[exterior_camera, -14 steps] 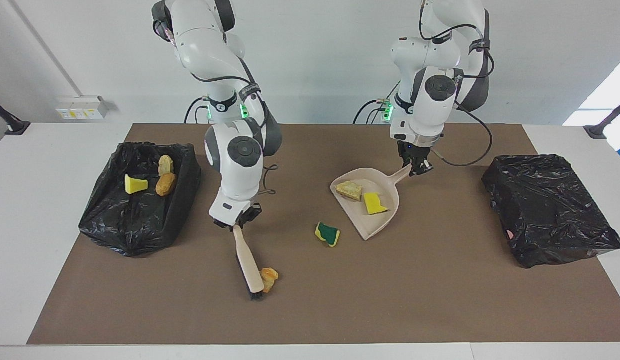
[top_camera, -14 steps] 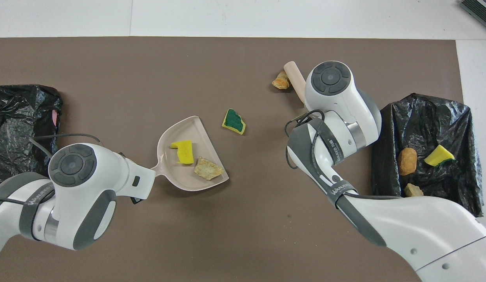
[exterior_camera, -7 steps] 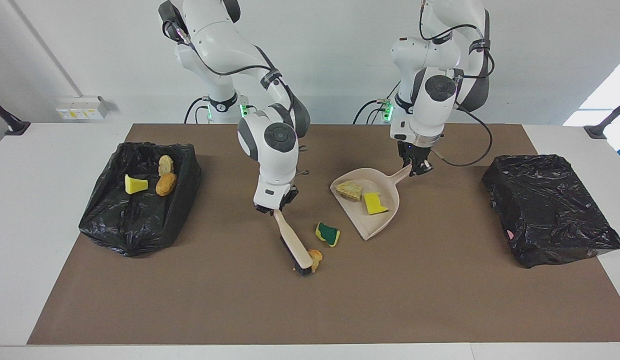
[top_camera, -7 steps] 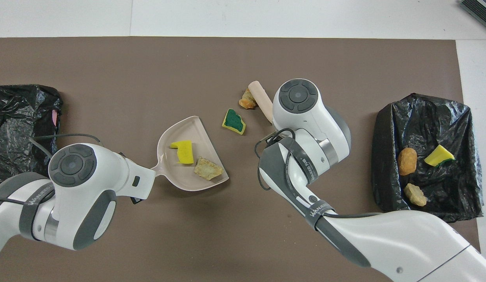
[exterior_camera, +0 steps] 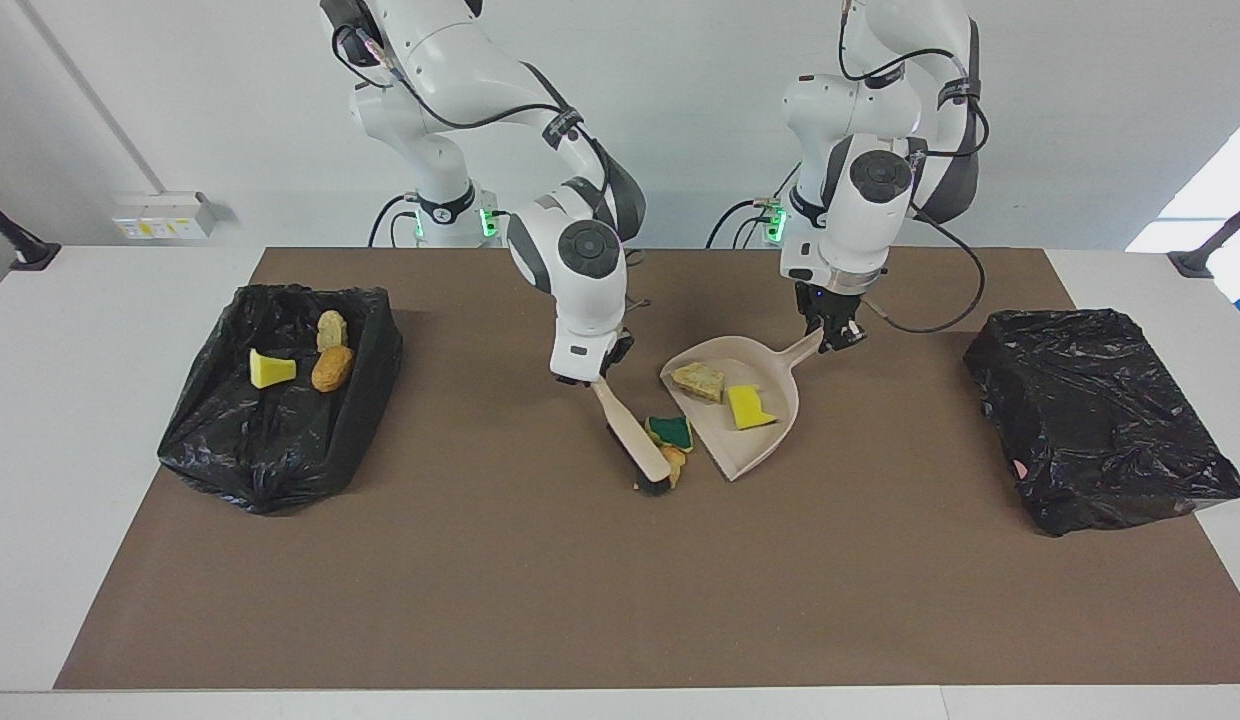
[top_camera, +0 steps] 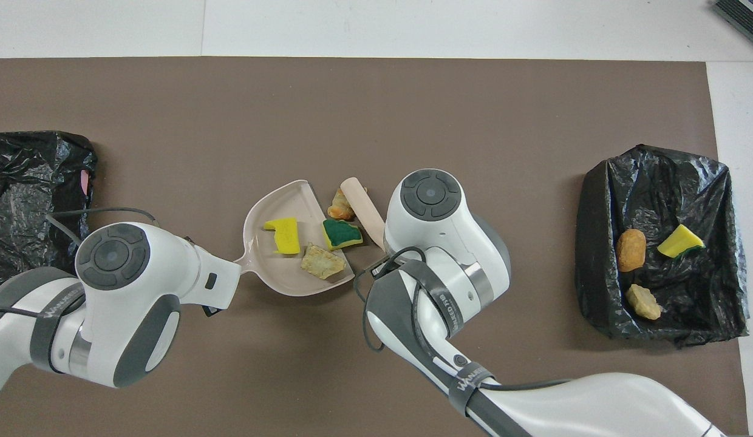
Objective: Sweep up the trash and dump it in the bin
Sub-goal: 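Sweep the remaining bread and sponge into the dustpan with the brush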
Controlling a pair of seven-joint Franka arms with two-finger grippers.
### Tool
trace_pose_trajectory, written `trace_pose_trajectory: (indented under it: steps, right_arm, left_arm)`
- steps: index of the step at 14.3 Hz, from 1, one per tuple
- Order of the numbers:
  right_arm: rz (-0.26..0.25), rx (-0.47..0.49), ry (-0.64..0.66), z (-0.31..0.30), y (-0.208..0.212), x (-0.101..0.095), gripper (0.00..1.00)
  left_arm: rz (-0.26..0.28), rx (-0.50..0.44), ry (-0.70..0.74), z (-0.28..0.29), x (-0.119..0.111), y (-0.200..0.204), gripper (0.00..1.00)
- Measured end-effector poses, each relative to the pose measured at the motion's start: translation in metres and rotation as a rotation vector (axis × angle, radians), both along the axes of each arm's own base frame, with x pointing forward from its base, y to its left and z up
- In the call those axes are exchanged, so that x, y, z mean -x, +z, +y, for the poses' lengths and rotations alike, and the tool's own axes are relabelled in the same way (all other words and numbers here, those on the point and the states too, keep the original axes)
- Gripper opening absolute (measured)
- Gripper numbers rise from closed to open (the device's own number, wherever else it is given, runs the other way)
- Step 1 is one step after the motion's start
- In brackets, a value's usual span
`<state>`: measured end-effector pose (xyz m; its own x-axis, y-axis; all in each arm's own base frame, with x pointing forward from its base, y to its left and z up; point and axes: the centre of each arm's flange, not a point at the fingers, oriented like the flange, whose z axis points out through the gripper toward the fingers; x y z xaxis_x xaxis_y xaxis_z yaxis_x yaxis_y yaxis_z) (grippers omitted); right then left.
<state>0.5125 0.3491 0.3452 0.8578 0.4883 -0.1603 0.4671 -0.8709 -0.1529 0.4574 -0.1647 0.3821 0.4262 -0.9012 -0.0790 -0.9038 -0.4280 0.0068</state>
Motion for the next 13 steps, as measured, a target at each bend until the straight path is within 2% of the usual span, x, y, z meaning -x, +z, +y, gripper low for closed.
trace_pose_trajectory:
  steps: [3,6,8,10,13]
  right_arm:
    - [0.058,-0.057,-0.083,0.037,0.008,0.029,0.26]
    - [0.057,-0.045,-0.153,0.070,0.018,0.056,0.26]
    - [0.055,-0.041,-0.162,0.073,0.021,0.060,0.26]
    - [0.060,-0.031,-0.177,0.061,0.031,0.054,0.26]
    - [0.057,-0.013,-0.187,0.042,0.068,0.053,0.26]
  left_arm:
    - [0.001,0.000,0.002,0.000,0.000,-0.001,0.32]
    - [0.001,0.000,0.003,0.000,0.001,-0.001,0.32]
    - [0.001,0.002,0.008,0.000,0.000,-0.001,0.32]
    - [0.009,0.026,0.042,0.004,-0.001,-0.001,0.32]
    - [0.005,0.040,0.071,0.009,-0.003,-0.001,0.32]
